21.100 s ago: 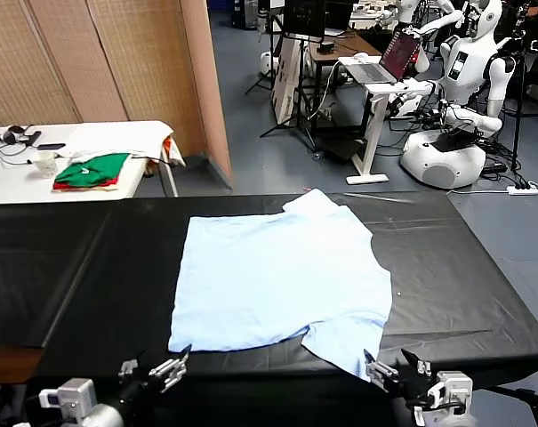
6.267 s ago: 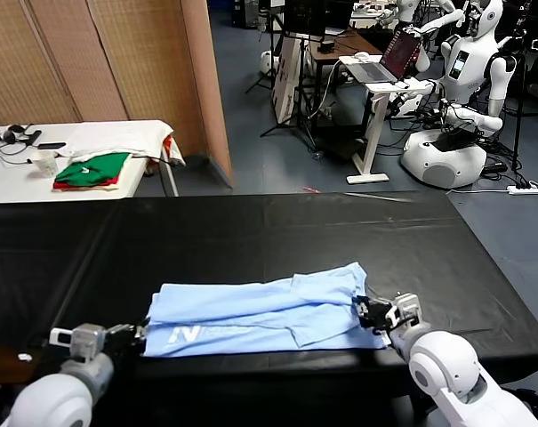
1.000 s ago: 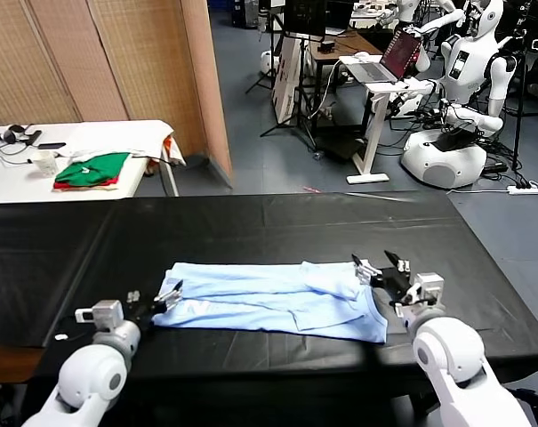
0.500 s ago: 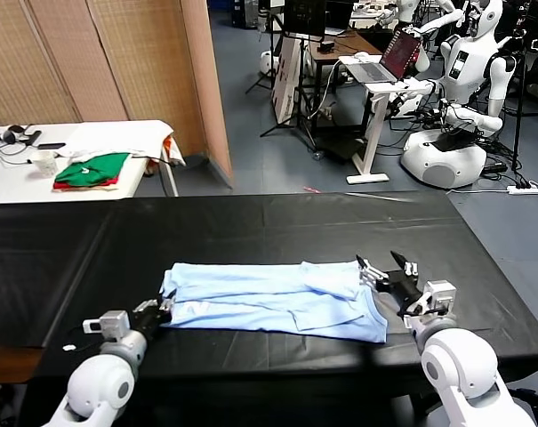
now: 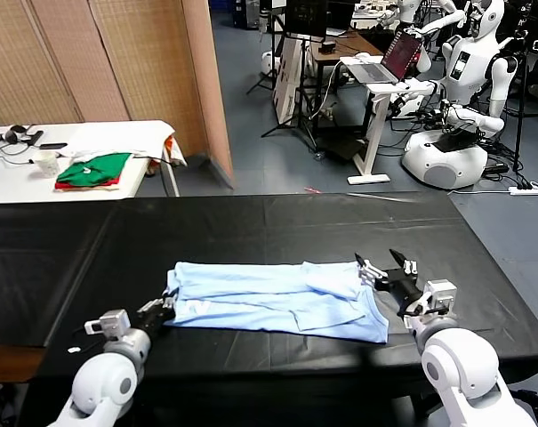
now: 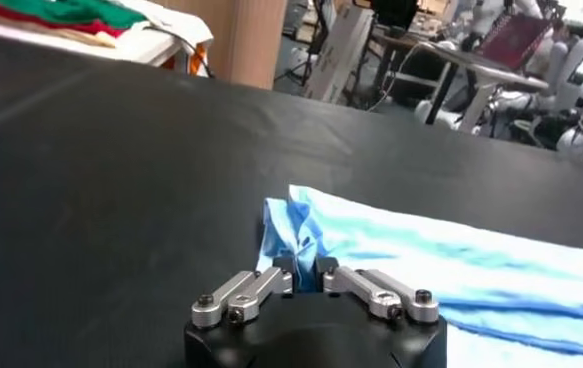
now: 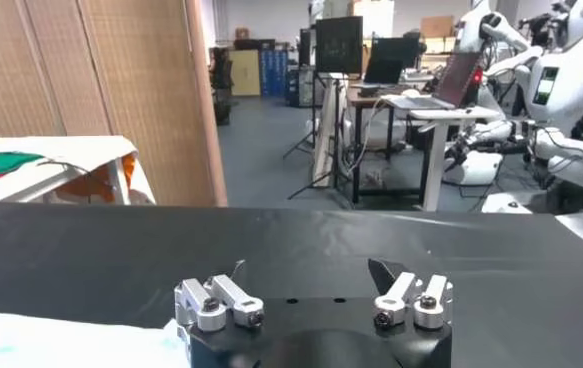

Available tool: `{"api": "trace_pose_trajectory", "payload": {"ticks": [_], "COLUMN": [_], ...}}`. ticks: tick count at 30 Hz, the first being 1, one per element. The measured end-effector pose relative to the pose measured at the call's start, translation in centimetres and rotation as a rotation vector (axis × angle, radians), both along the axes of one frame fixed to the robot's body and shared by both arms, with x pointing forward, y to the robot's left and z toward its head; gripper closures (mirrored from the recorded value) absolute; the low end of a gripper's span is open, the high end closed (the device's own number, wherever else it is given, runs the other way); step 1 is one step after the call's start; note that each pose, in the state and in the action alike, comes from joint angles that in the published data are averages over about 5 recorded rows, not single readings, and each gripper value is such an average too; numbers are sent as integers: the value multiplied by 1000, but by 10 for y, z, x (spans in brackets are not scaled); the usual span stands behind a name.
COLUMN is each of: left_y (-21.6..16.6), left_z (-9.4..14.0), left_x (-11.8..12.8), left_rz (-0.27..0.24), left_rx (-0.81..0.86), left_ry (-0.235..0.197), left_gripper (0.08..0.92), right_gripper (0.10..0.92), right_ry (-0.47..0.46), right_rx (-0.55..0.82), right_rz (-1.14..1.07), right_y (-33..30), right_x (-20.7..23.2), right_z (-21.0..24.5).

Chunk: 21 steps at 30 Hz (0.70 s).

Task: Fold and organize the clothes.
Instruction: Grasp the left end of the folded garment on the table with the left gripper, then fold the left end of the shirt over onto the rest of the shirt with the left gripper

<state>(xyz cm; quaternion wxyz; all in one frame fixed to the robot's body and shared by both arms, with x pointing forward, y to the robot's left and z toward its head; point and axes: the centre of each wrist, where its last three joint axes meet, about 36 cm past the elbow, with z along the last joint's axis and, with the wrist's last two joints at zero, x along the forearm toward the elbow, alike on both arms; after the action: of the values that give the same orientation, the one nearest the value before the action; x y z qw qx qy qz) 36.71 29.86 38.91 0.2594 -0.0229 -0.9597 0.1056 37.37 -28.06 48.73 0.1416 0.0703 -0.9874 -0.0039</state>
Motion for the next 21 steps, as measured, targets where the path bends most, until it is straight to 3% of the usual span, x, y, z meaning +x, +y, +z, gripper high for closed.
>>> {"api": "trace_pose_trajectory", "payload": {"ticks": [5, 15, 21], "left_y": [1, 30, 67], "left_z": [4, 31, 46], "left_x": [-5, -21, -35], "left_rz": [-34, -99, -92], "left_rx": [101, 522, 704], "left_ry": [-37, -178, -200], "left_gripper": [818, 818, 818], "right_gripper": [115, 115, 115], "right_ry": [-3, -10, -6], "right_rx": [4, 22, 37], "right_rz": [-1, -1, 4], "right_y": [1, 5, 11], "right_x": [0, 0, 0], "right_z": [1, 1, -2]}}
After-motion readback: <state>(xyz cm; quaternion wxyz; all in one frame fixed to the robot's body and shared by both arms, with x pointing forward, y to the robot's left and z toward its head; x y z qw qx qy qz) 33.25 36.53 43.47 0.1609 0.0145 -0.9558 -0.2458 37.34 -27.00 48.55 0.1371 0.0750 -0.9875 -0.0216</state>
